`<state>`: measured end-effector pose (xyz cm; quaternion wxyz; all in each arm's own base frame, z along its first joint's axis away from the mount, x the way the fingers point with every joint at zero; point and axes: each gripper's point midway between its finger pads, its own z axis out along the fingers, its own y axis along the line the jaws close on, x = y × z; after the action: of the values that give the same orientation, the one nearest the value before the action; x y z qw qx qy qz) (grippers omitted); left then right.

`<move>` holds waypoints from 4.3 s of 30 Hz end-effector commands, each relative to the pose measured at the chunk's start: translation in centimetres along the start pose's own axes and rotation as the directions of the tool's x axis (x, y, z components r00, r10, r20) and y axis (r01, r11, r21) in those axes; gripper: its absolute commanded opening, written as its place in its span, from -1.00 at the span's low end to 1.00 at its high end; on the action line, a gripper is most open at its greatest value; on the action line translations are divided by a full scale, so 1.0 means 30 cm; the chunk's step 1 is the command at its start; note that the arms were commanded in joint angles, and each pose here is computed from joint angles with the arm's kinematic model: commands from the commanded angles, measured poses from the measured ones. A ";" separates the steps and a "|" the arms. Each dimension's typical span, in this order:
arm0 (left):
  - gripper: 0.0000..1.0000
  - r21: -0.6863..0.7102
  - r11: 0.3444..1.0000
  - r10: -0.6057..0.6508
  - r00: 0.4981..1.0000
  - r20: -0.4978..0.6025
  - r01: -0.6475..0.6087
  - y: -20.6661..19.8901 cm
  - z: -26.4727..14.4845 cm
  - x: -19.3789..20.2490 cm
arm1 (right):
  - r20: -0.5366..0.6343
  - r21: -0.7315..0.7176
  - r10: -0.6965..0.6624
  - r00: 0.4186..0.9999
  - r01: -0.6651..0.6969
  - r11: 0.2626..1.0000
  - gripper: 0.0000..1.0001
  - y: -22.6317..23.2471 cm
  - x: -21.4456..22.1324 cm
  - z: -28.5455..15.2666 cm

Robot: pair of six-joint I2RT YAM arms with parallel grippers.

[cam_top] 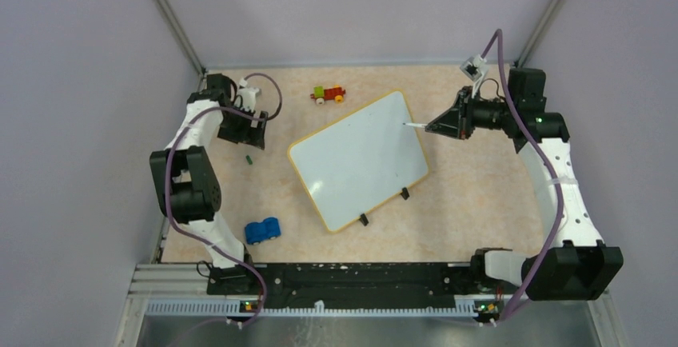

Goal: Write a sentence on the whiteboard
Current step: Place the pen cap at the center of the board, then hold the whiteboard on the whiteboard stand, then write on the whiteboard at the whiteboard stand.

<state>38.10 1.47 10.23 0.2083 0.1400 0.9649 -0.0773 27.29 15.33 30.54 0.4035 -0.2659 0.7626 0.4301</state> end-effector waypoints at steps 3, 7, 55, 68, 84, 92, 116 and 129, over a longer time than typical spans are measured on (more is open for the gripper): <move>0.97 0.201 0.976 0.007 0.940 0.340 -0.080 -0.191 -0.301 -0.210 | -0.003 -0.043 -0.161 0.987 0.160 0.986 -1.00 0.067 -0.053 0.032; 0.97 0.257 0.965 -0.078 0.896 0.438 -0.041 -0.244 -0.421 -0.254 | -0.040 -0.060 -0.230 0.972 0.228 0.972 -1.00 0.093 -0.035 0.068; 0.56 0.637 0.679 -0.062 0.837 0.544 -0.364 -0.630 -0.624 -0.006 | -0.147 -0.197 -0.593 0.792 0.564 0.802 -1.00 0.458 0.082 0.396; 0.18 0.705 0.622 -0.010 0.896 0.444 -0.342 -0.742 -0.475 -0.036 | -0.066 -0.143 -0.694 0.717 0.681 0.718 -1.00 0.461 -0.012 0.508; -0.41 0.710 0.616 -0.006 0.900 0.435 -0.339 -0.750 -0.434 -0.083 | -0.061 -0.240 -0.736 0.674 0.706 0.666 -1.00 0.531 0.039 0.547; -0.55 0.700 0.633 -0.021 0.897 0.441 -0.329 -0.740 -0.439 -0.073 | -0.081 -0.252 -0.730 0.679 0.694 0.674 -1.00 0.525 0.062 0.586; -1.00 0.710 0.627 -0.031 0.901 0.433 -0.320 -0.742 -0.440 -0.078 | -0.084 -0.147 -0.715 0.694 0.701 0.697 -1.00 0.510 0.067 0.703; -1.00 0.703 0.632 -0.027 0.898 0.439 -0.325 -0.740 -0.441 -0.079 | -0.123 -0.150 -0.718 0.685 0.702 0.696 -1.00 0.475 0.108 0.741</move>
<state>28.48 -17.38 23.81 0.3064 0.2579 0.7774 -0.4850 23.12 40.50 25.80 0.4321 -0.6008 0.6257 0.2466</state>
